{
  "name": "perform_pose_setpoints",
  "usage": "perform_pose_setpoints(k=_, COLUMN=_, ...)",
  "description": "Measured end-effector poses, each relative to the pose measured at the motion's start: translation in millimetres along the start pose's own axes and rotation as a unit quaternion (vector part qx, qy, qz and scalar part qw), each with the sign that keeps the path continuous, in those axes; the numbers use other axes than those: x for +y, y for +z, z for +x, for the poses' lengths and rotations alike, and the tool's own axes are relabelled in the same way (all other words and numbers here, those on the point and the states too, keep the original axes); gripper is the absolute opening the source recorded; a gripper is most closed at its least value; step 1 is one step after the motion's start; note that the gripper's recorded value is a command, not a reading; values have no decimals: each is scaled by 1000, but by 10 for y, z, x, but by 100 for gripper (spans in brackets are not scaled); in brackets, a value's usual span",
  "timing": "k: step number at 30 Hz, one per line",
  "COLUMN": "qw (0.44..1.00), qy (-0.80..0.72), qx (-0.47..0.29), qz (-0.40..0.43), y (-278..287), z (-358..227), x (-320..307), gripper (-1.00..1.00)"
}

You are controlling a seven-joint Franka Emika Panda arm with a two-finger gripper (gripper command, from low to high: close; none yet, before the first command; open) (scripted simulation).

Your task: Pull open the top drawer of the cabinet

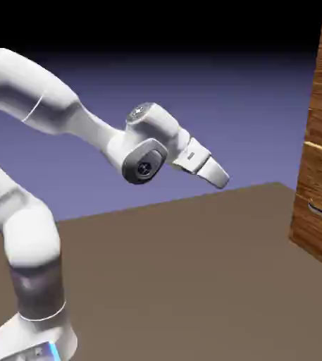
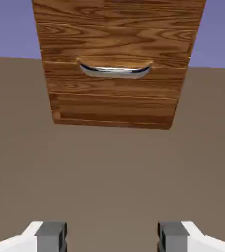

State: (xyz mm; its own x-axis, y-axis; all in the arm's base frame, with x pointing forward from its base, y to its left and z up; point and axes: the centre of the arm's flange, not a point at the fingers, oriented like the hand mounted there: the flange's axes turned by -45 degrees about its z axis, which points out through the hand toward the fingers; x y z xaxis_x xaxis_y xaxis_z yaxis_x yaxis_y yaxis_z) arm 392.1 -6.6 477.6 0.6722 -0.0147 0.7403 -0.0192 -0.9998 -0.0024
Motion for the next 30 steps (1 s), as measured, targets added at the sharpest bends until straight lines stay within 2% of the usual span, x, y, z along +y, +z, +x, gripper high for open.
perform_pose_setpoints(k=7, qw=977, qy=178, qx=112, qz=-43, y=-790, z=802, x=534, gripper=0)
perform_pose_setpoints(k=15, qw=910, qy=330, qx=245, qz=-48, y=-1828, z=1443, x=759, gripper=0)
perform_pose_setpoints(k=23, qw=833, qy=420, qx=359, qz=-12, y=-2675, z=1911, x=498, gripper=0)
perform_pose_setpoints(k=30, qw=779, qy=456, qx=429, qz=42, y=-3013, z=2285, x=-34, gripper=0)
